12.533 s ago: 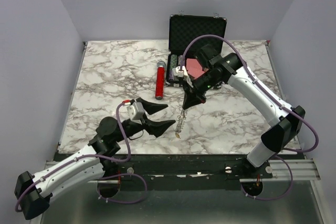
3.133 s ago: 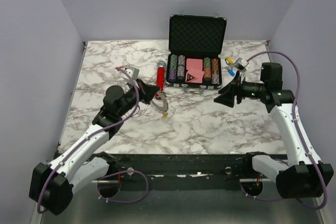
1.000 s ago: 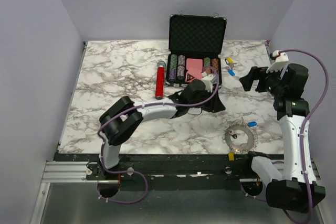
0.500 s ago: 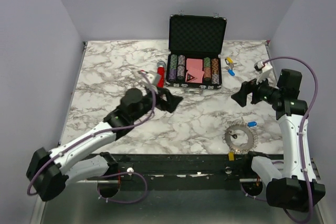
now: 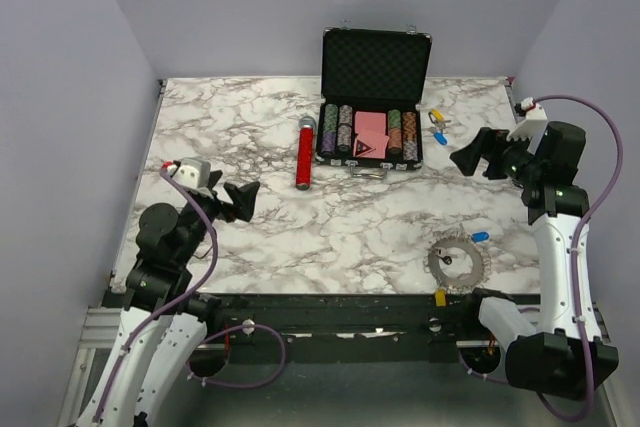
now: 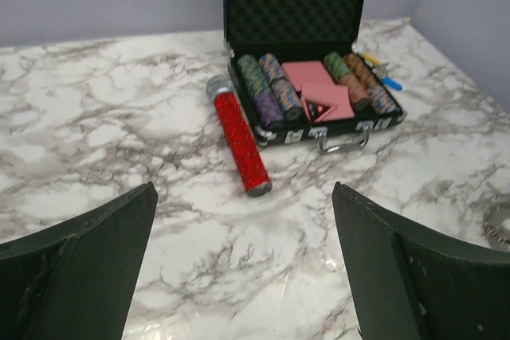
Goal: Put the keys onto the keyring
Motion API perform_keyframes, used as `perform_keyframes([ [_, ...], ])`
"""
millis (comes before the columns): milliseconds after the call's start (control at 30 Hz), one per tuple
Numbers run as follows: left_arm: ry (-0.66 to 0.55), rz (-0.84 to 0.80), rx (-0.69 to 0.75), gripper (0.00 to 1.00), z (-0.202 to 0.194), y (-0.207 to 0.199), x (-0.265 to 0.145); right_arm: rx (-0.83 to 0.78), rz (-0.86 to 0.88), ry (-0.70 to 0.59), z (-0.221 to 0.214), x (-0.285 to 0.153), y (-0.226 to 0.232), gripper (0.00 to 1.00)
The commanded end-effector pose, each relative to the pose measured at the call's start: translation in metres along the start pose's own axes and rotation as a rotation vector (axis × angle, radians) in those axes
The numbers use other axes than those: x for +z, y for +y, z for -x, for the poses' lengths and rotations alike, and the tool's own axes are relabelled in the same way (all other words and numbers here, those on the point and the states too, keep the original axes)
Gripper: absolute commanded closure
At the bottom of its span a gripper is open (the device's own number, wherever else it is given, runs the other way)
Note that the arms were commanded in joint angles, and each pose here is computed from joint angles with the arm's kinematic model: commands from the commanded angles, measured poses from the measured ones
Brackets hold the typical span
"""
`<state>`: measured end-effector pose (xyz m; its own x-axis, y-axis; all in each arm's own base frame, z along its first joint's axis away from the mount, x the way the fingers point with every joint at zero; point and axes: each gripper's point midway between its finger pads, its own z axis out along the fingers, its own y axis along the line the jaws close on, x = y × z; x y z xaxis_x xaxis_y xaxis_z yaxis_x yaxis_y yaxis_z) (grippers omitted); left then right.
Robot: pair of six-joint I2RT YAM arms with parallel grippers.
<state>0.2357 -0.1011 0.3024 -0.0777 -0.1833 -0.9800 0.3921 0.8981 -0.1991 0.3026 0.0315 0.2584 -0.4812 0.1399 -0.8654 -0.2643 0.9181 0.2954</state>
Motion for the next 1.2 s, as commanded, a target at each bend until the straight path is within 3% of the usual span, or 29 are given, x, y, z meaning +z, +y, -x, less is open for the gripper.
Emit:
perform_keyframes([
  [0, 0.116, 0.054, 0.069, 0.01, -0.055, 0.020, -0.014, 0.063, -0.098, -0.089, 0.025, -0.003, -0.015, 0.00],
  [267, 0.083, 0.071, 0.096, 0.01, -0.051, 0.024, -0.016, 0.127, -0.101, -0.136, 0.024, -0.004, -0.015, 0.00],
  [1167, 0.047, 0.073, 0.118, 0.01, -0.047, 0.024, -0.020, 0.076, -0.130, -0.235, -0.007, 0.007, -0.031, 0.00],
])
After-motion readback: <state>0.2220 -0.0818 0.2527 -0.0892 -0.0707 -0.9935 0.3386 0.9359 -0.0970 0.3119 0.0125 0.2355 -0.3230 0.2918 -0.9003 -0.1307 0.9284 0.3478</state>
